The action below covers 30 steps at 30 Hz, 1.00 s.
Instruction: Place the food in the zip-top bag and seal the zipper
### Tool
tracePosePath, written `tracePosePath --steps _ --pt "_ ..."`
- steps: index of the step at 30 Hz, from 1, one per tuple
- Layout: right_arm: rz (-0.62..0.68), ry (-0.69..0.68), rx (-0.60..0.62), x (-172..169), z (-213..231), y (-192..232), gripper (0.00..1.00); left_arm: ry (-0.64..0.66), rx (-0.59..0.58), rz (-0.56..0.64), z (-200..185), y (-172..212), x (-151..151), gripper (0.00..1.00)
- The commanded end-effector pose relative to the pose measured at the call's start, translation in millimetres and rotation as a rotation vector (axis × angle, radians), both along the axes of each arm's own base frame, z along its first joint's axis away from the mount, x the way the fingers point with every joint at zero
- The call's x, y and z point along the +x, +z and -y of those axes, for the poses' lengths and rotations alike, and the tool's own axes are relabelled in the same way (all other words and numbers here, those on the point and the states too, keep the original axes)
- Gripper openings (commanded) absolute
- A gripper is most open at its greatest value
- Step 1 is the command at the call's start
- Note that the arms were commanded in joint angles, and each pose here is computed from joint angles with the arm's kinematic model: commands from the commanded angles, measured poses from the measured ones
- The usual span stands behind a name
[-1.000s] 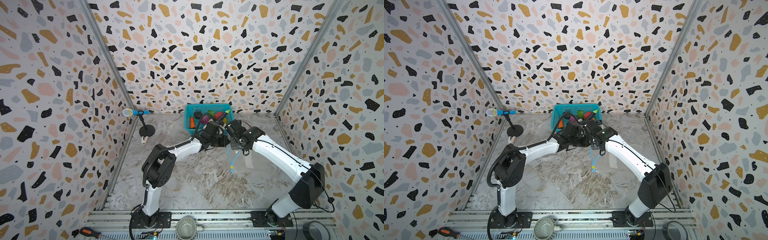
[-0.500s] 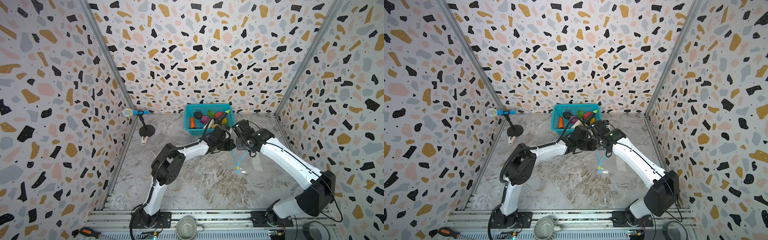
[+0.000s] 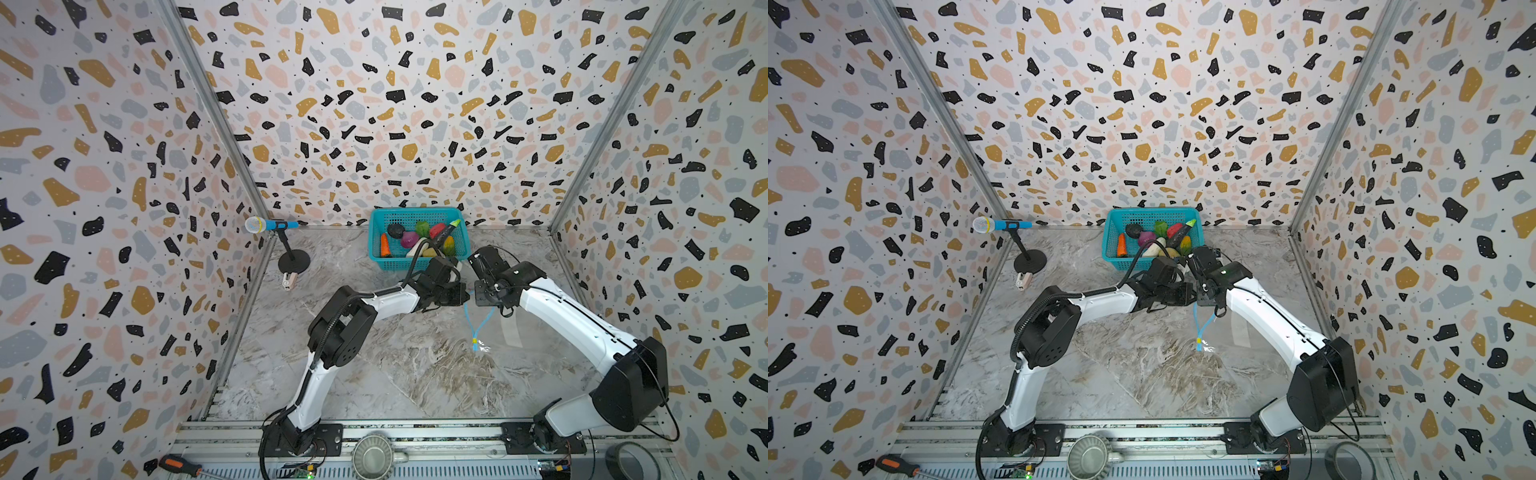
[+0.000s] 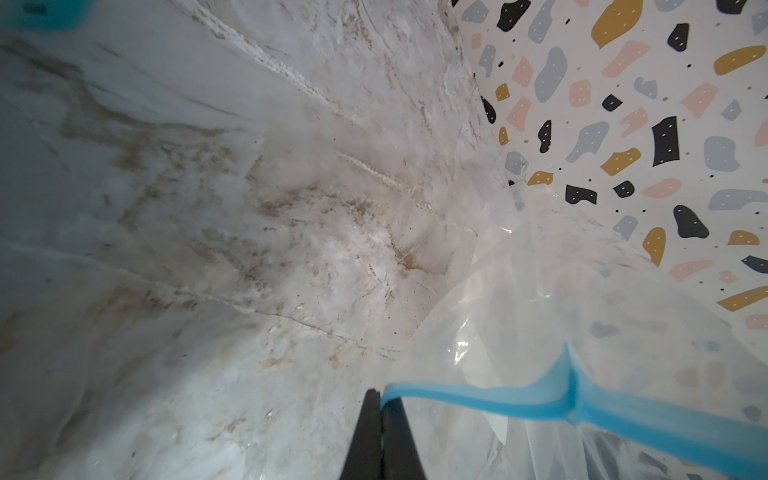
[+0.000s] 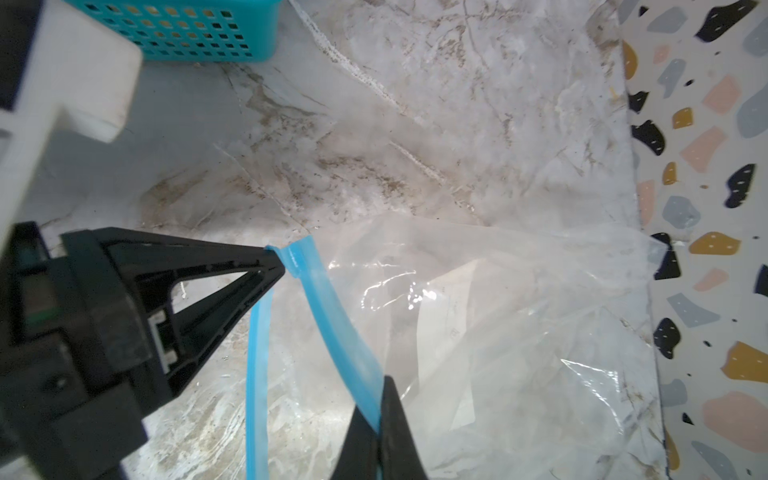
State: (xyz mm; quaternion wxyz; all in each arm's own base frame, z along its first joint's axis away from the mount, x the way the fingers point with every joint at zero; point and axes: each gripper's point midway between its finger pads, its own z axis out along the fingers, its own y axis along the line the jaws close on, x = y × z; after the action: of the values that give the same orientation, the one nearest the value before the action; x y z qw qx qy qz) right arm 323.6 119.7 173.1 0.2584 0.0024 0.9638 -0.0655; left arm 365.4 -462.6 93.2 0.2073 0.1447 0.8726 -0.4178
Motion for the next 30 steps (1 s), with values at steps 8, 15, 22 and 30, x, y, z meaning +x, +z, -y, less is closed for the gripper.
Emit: tracePosePath --steps 8,15,22,30 --pt "-0.057 0.053 0.098 13 -22 -30 0.00 -0.020 0.022 0.043 -2 10 4 0.13" --pt "-0.076 0.046 0.108 16 -21 -42 0.00 -0.003 0.046 0.109 -20 29 25 0.31" --pt "-0.084 0.045 0.105 18 -20 -43 0.00 0.091 0.105 0.239 -52 79 79 0.43" --pt "-0.086 0.054 0.110 22 -23 -40 0.00 0.326 0.298 0.319 -123 98 169 0.57"
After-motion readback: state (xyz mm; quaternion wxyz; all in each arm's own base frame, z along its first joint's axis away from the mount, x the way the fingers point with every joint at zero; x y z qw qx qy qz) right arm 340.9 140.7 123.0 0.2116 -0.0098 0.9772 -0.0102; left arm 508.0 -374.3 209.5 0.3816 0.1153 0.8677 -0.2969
